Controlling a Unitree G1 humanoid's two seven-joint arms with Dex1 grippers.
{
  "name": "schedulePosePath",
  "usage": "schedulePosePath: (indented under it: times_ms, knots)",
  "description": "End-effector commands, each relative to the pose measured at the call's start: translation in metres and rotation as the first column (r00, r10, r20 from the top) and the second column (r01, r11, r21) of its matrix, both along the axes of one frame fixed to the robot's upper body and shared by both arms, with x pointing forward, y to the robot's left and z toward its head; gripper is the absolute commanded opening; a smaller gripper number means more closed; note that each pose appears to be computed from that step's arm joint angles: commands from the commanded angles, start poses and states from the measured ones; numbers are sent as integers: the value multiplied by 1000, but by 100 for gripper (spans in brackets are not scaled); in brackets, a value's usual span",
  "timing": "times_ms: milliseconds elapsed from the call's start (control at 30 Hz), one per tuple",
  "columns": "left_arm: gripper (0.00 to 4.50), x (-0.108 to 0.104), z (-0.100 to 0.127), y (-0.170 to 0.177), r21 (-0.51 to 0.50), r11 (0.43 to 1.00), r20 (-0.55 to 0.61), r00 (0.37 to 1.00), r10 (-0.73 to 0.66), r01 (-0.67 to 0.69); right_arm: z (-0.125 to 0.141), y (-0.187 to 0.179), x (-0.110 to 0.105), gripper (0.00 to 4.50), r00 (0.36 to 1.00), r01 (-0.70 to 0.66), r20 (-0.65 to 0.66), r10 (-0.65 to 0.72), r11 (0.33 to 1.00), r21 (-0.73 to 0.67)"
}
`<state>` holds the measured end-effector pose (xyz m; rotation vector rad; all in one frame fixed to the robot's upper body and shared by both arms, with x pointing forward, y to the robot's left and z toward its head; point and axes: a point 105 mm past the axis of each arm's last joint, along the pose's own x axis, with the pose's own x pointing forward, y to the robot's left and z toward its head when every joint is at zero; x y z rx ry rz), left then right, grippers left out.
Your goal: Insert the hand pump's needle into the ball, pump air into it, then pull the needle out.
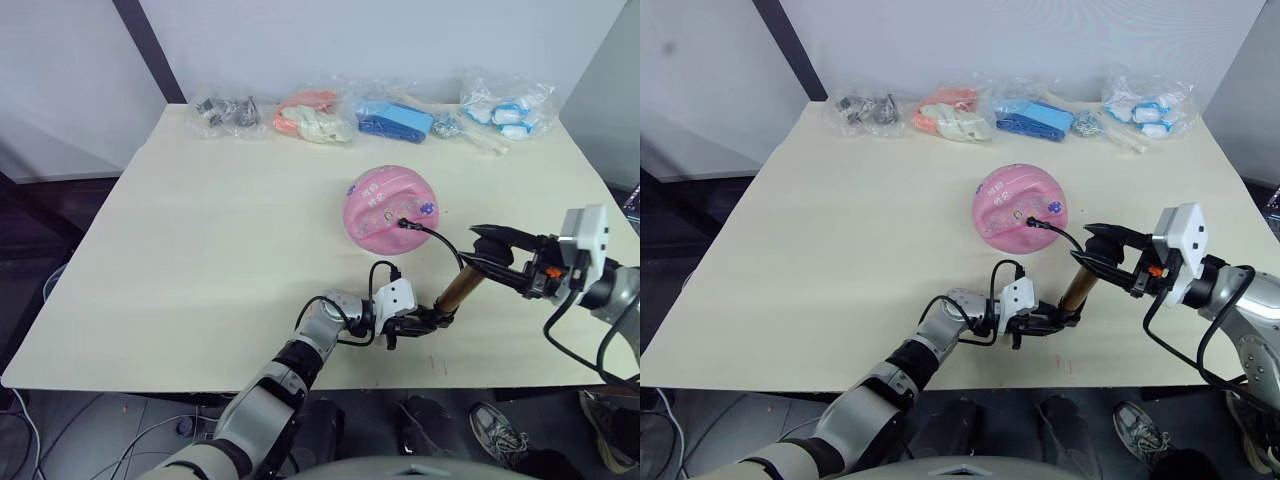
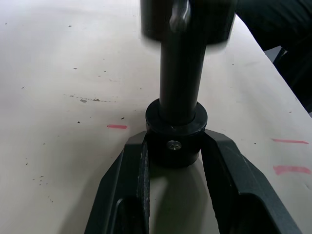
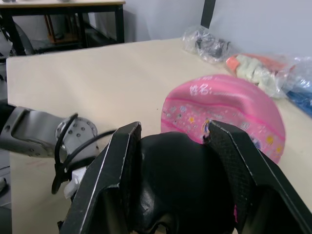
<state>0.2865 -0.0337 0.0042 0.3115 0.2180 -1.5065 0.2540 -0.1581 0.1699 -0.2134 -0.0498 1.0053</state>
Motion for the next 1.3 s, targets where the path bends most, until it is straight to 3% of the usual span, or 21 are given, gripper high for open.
schedulePosePath:
  times_ms: [33, 267, 500, 1100, 1300]
  knots:
    - [116, -7, -11, 3, 29, 1000, -41, 999, -6, 8, -31, 2, -1, 175, 996, 15, -86, -18, 999, -40]
    - [116, -7, -11, 4, 33, 999, -43, 999, -6, 7, -21, 3, -1, 175, 999, 14, -43, -15, 999, -36]
    - [116, -4, -10, 5, 31, 999, -50, 999, 12, -10, 33, 0, -6, 175, 998, -19, 59, 22, 998, -57]
    - [104, -2, -14, 4, 47, 999, -48, 999, 23, -21, 132, -23, -18, 175, 990, 17, 142, -16, 1000, -8]
    - [104, -2, -15, 4, 52, 998, -47, 999, 22, -20, 150, -26, -18, 175, 989, 20, 148, -20, 1000, 3]
